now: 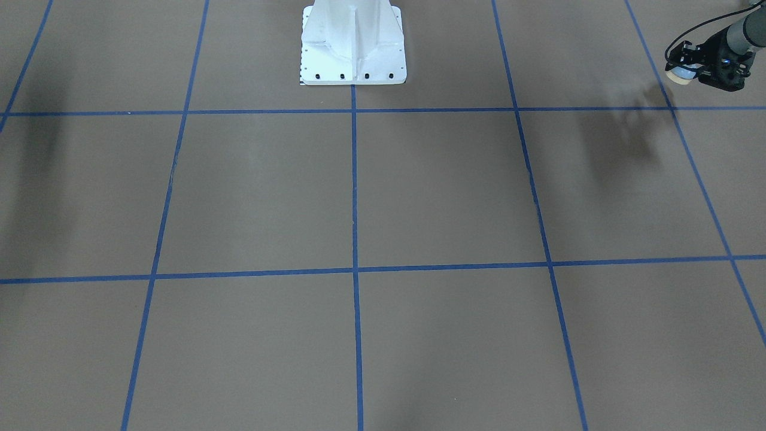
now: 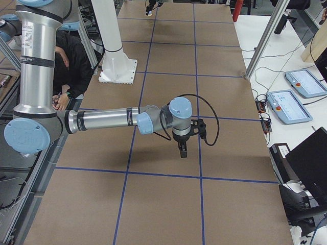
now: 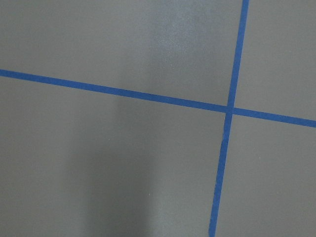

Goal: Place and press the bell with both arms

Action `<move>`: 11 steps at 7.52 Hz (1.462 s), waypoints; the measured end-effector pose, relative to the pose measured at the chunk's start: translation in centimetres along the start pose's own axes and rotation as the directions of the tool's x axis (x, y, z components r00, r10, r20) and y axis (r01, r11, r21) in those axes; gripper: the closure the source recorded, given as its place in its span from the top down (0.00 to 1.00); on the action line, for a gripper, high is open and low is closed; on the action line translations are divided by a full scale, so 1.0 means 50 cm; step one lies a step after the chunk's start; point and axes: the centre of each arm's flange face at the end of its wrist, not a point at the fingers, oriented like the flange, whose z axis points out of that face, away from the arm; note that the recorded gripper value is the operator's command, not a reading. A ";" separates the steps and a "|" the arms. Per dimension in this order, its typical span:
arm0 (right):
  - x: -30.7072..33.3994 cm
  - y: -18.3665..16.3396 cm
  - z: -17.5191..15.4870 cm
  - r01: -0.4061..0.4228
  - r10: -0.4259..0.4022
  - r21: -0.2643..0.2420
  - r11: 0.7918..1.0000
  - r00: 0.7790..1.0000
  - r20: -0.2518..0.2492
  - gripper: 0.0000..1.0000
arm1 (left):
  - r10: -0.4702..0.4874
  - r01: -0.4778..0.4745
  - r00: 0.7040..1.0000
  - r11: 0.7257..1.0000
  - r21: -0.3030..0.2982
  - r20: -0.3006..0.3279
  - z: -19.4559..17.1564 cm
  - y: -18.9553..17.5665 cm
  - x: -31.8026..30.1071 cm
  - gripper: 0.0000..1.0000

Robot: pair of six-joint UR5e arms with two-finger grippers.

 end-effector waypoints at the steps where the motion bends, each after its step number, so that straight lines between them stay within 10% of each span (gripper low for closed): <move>1: -0.001 -0.001 -0.001 -0.001 0.001 0.000 1.000 1.000 0.002 1.00 | -0.006 0.007 1.000 0.998 0.063 -0.010 -0.038 -0.038 0.033 0.00; 4: -0.001 -0.001 -0.001 -0.003 0.003 0.000 1.000 1.000 0.005 1.00 | -0.064 0.076 0.997 0.962 0.264 -0.052 -0.174 -0.212 0.106 0.00; 11: -0.002 -0.006 -0.001 -0.033 0.033 0.001 0.999 0.999 0.006 1.00 | -0.193 0.206 0.978 0.950 0.234 -0.079 -0.461 -0.738 0.571 0.00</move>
